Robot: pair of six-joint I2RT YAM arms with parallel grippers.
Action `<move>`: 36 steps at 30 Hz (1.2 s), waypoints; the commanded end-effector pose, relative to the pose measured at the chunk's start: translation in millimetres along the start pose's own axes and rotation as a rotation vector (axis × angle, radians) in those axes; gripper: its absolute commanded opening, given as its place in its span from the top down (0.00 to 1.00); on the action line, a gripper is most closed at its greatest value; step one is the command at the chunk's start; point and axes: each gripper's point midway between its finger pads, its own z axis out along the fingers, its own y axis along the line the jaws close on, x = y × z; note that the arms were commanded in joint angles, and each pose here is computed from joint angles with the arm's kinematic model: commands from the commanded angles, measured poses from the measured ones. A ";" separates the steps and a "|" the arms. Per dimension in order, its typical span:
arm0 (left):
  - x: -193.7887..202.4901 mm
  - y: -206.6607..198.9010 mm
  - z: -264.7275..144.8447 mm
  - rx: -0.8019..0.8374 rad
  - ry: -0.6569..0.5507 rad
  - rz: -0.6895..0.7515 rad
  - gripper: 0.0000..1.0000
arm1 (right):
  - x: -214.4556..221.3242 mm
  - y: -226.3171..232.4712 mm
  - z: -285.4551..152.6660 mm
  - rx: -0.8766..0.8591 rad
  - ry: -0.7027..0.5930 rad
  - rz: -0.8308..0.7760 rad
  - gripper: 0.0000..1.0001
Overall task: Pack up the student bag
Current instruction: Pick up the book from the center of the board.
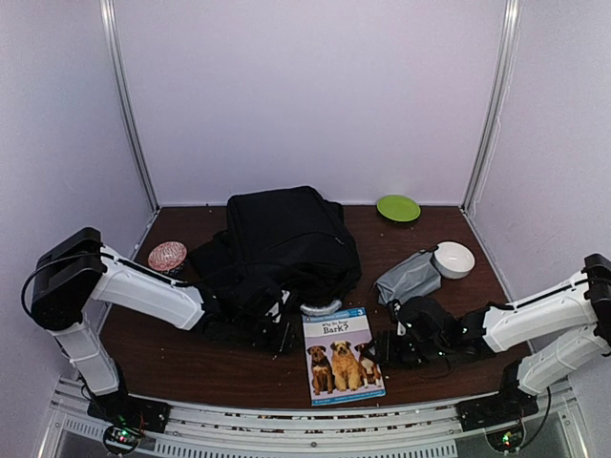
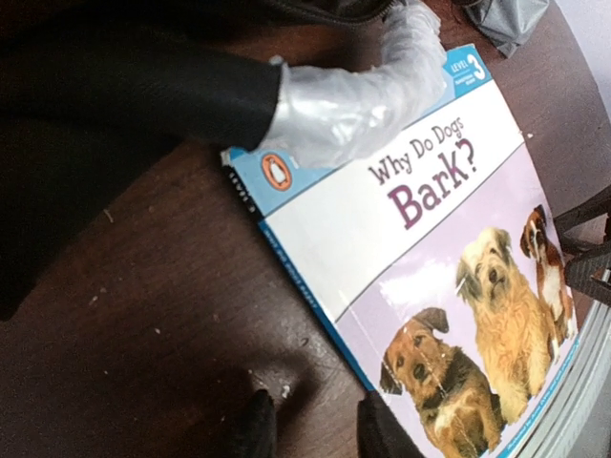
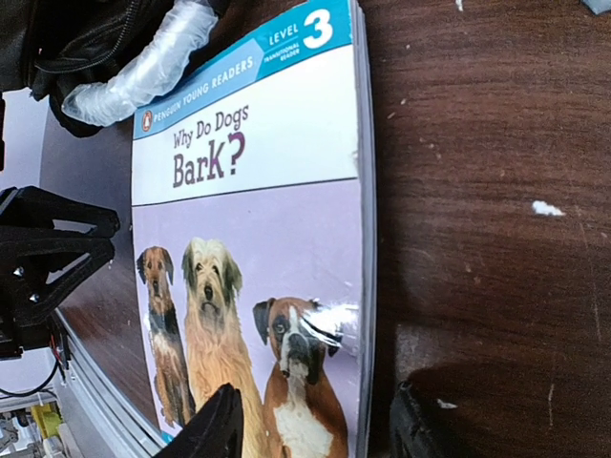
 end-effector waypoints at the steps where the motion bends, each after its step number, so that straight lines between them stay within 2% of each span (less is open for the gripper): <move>1: -13.1 -15.7 6.4 0.052 -0.033 0.001 0.75 | 7.7 3.9 5.6 -0.028 0.045 0.034 0.48; 7: -9.9 -12.0 15.1 0.038 -0.017 -0.005 0.88 | 17.3 9.4 9.2 -0.084 0.088 0.072 0.50; 16: -4.6 -17.1 25.4 0.054 0.010 -0.003 1.00 | 18.5 27.5 13.4 -0.188 0.102 0.124 0.57; 20: -4.4 -17.3 25.3 0.053 0.010 -0.003 1.00 | 15.9 30.6 12.7 -0.204 0.089 0.133 0.68; 24: -5.4 -16.5 22.2 0.046 0.005 -0.003 1.00 | 11.1 33.0 6.4 -0.208 0.068 0.124 0.96; 25: -6.2 -16.5 19.8 0.044 0.002 -0.002 1.00 | 9.9 32.3 3.9 -0.199 0.062 0.116 1.00; 28: -12.0 -15.5 7.9 0.028 -0.025 -0.001 1.00 | 4.5 33.4 -9.6 -0.179 0.037 0.078 1.00; 32: -24.4 -19.1 -21.4 0.022 -0.088 0.005 0.92 | -3.2 27.6 -36.1 -0.134 -0.011 0.020 1.00; 36: -38.9 -21.2 -59.2 0.014 -0.172 0.004 0.67 | -12.2 22.7 -75.1 -0.094 -0.074 -0.067 1.00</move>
